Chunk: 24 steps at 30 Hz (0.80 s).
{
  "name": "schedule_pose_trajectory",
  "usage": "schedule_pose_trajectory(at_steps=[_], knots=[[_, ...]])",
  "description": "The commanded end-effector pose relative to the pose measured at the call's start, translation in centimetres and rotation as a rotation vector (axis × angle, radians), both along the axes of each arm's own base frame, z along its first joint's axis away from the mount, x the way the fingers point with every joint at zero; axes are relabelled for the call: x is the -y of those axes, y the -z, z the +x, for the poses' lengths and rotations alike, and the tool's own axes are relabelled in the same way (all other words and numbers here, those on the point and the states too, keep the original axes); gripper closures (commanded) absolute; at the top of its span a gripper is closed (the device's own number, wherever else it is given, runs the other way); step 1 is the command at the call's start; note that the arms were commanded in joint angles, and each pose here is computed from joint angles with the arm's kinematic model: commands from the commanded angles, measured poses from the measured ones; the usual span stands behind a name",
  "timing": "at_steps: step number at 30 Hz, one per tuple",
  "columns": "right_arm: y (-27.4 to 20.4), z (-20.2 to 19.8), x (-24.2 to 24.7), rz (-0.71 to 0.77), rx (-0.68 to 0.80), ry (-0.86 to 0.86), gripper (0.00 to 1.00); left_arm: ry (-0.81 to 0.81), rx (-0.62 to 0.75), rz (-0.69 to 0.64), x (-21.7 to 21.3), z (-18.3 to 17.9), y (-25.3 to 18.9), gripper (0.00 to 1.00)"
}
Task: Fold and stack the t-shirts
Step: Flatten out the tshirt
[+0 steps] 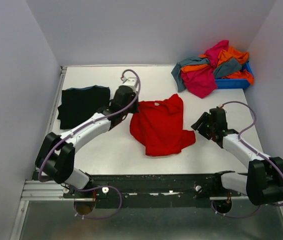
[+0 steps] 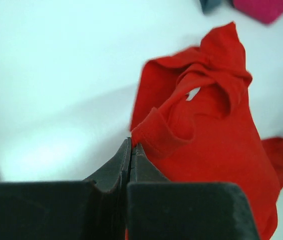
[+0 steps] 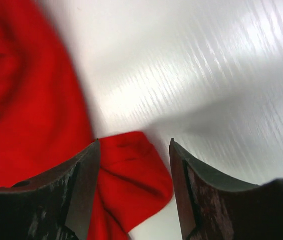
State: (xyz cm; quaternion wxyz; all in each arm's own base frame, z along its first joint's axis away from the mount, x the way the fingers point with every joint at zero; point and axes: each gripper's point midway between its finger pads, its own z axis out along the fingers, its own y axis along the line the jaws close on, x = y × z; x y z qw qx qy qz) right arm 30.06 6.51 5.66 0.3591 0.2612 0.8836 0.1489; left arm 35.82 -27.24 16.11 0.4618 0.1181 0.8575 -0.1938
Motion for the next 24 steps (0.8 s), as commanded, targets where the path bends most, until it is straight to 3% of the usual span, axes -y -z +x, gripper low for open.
schedule_pose_trajectory(at_steps=[1, 7, 11, 14, 19, 24], knots=[[2.1, -2.1, -0.8, 0.036, -0.156, -0.019, 0.37, -0.066, -0.102, -0.205, -2.6, -0.3, 0.0, 1.00], [3.7, -3.0, -3.0, 0.136, -0.228, -0.086, 0.41, -0.075, -0.129, -0.225, -3.3, 0.1, 1.2, 1.00], [4.2, -3.1, -2.8, 0.128, -0.238, -0.084, 0.63, -0.085, -0.122, -0.229, -4.0, 0.2, 1.5, 1.00], [3.9, -2.8, -2.4, 0.104, -0.250, -0.070, 0.97, -0.103, -0.115, -0.233, -4.8, 0.3, 1.2, 1.00], [-0.4, 0.1, -0.6, 0.004, -0.190, -0.012, 0.99, -0.223, -0.107, -0.217, -7.9, 1.0, 0.2, 1.00], [-6.0, 3.3, 2.9, -0.040, -0.119, 0.116, 0.99, -0.348, -0.082, -0.312, -11.6, 1.3, -1.8, 1.00]])
